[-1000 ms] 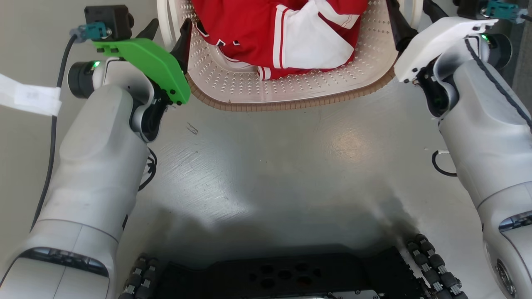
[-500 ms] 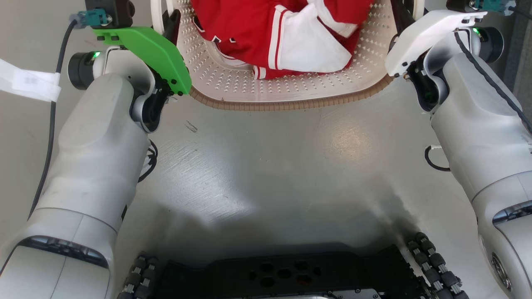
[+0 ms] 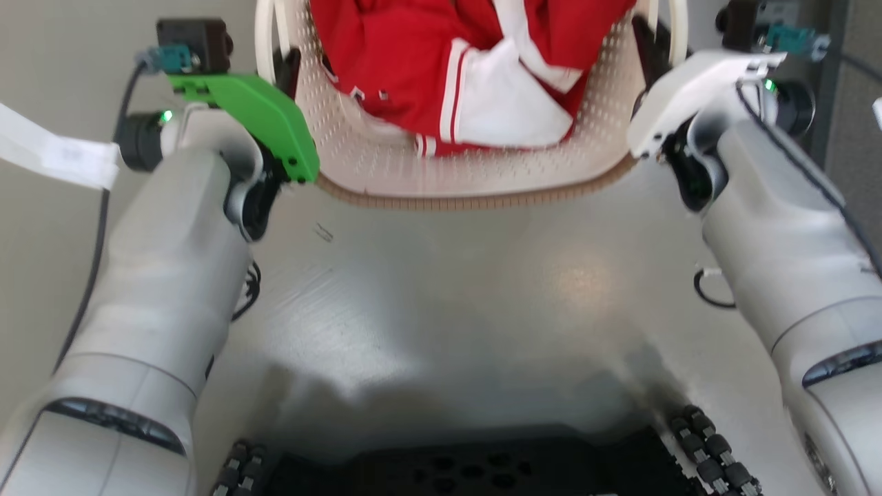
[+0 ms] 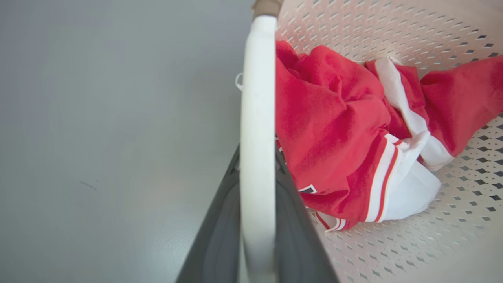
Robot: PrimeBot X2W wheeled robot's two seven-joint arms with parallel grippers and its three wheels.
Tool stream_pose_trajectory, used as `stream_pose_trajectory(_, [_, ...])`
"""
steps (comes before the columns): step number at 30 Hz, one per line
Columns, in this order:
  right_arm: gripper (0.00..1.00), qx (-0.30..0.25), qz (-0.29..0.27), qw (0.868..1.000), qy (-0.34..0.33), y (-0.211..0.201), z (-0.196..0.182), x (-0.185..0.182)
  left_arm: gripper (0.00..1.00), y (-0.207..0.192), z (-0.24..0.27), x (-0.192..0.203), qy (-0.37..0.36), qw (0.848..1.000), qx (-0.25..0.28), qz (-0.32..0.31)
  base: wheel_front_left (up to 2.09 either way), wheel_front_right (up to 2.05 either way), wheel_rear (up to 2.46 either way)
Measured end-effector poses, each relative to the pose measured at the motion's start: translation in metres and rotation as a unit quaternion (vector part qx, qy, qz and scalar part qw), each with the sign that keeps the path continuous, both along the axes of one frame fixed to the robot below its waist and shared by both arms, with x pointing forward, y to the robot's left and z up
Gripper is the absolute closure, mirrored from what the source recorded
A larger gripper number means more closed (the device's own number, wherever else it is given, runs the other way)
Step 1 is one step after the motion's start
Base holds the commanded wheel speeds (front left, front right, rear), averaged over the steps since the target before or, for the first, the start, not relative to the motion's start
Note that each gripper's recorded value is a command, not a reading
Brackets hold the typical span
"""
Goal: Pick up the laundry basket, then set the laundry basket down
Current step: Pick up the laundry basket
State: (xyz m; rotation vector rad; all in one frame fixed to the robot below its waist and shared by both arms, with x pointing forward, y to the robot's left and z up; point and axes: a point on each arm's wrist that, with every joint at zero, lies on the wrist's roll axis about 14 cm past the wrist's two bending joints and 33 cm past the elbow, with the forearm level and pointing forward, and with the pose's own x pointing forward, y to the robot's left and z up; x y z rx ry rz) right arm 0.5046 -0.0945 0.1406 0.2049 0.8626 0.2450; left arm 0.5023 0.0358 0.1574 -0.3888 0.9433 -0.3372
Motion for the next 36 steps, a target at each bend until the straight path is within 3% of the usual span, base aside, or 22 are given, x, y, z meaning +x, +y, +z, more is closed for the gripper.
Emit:
stream_pose_trajectory(16, [1.0, 0.006, -0.018, 1.0, 0.003, -0.003, 0.054, -0.027, 1.0, -0.004, 0.055, -0.026, -0.014, 1.0, 0.009, -0.025, 0.0, 0.0, 0.0])
stream_pose_trajectory(36, [1.0, 0.004, 0.007, 1.0, 0.016, 0.0, 0.118, -0.062, 1.0, -0.005, 0.115, -0.058, -0.019, 0.999, 0.01, -0.033, 0.0, 0.0, 0.0])
